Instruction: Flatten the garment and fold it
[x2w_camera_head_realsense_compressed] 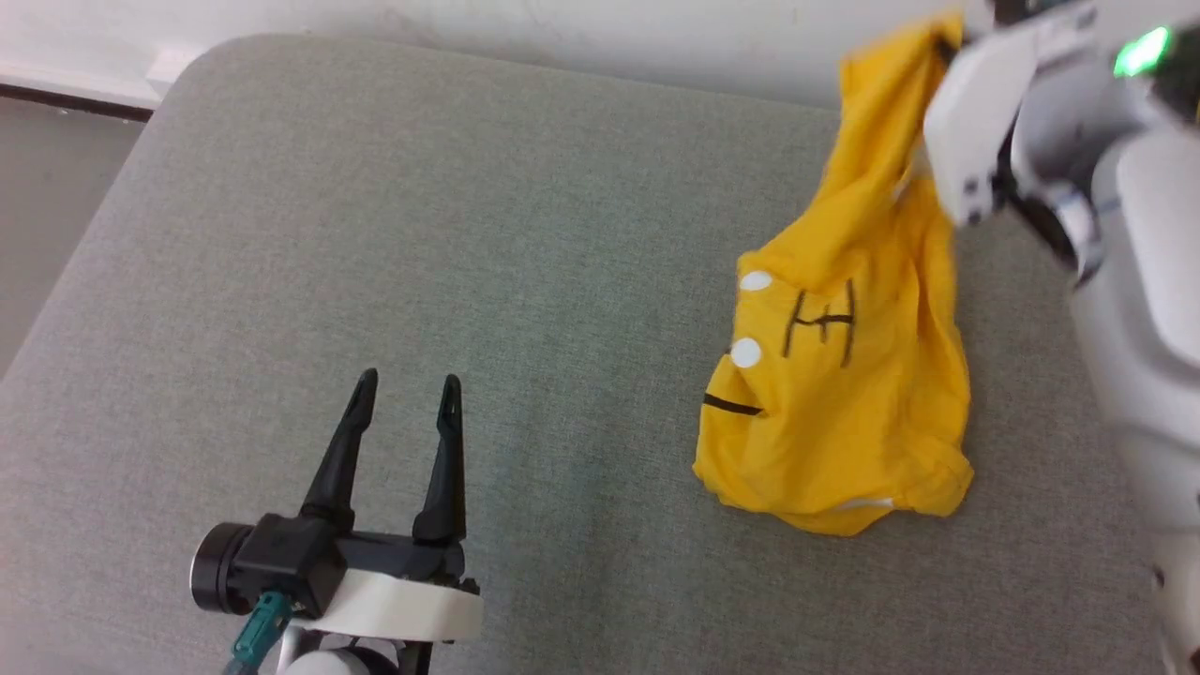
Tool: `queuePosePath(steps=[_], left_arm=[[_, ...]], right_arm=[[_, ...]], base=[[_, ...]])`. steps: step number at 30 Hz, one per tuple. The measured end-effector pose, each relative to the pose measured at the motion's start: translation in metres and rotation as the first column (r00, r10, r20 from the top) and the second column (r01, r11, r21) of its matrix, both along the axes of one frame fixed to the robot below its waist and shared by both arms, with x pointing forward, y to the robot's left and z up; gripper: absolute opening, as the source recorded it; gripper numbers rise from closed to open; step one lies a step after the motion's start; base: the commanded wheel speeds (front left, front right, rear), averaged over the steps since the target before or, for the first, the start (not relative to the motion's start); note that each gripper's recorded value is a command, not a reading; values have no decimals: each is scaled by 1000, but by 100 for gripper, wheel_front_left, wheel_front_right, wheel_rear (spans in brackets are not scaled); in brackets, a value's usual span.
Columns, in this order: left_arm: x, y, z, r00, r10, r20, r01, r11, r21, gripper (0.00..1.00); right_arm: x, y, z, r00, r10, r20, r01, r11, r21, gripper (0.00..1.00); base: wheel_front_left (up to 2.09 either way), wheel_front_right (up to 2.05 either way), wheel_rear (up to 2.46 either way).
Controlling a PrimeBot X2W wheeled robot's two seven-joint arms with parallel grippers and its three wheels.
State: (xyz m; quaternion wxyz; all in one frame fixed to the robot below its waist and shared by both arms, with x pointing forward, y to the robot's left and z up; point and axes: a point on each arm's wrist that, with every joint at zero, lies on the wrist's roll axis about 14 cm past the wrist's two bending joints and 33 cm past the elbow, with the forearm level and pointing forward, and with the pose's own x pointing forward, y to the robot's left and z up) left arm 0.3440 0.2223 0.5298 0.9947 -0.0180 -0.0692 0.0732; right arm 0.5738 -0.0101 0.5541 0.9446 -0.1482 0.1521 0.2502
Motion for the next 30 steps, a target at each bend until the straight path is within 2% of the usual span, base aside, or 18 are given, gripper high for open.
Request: queuePosePath(steps=[4, 7, 9, 14, 15, 16, 17, 23, 30], left_arm=[[1, -1, 0, 1000, -2, 0, 2, 1000, -1, 100], [8, -3, -3, 1000, -14, -9, 14, 1000, -7, 100], [12, -4, -5, 1000, -18, -12, 17, 1000, -21, 100], [9, -2, -16, 999, -5, -50, 3, 999, -45, 100], [8, -1, -18, 998, 2, -57, -5, 999, -47, 100], [7, 1, -18, 998, 9, -62, -12, 999, -45, 100], [6, 3, -19, 998, 17, -65, -20, 999, -43, 100], [2, 12, -27, 993, 56, -100, -60, 998, -33, 100], [-4, 15, -19, 995, 69, -77, -70, 997, -12, 100]], right_arm=[[20, 18, 60, 987, 32, 160, -35, 999, 18, 0], [34, 25, 66, 979, 41, 198, -41, 999, -6, 0], [40, 31, 49, 984, 51, 173, -45, 998, -40, 0], [44, 52, -23, 996, 84, 21, -82, 992, -94, 0], [42, 56, -37, 996, 90, -14, -91, 991, -99, 26], [39, 61, -52, 994, 98, -49, -103, 988, -113, 67], [37, 66, -64, 991, 105, -79, -113, 987, -117, 100], [30, 91, -93, 979, 148, -137, -159, 985, -72, 100], [34, 83, -56, 990, 133, -53, -131, 990, 53, 100]], base=[[0, 0, 0], [0, 0, 0], [0, 0, 0], [0, 0, 0], [0, 0, 0], [0, 0, 0], [0, 0, 0], [0, 0, 0], [0, 0, 0]])
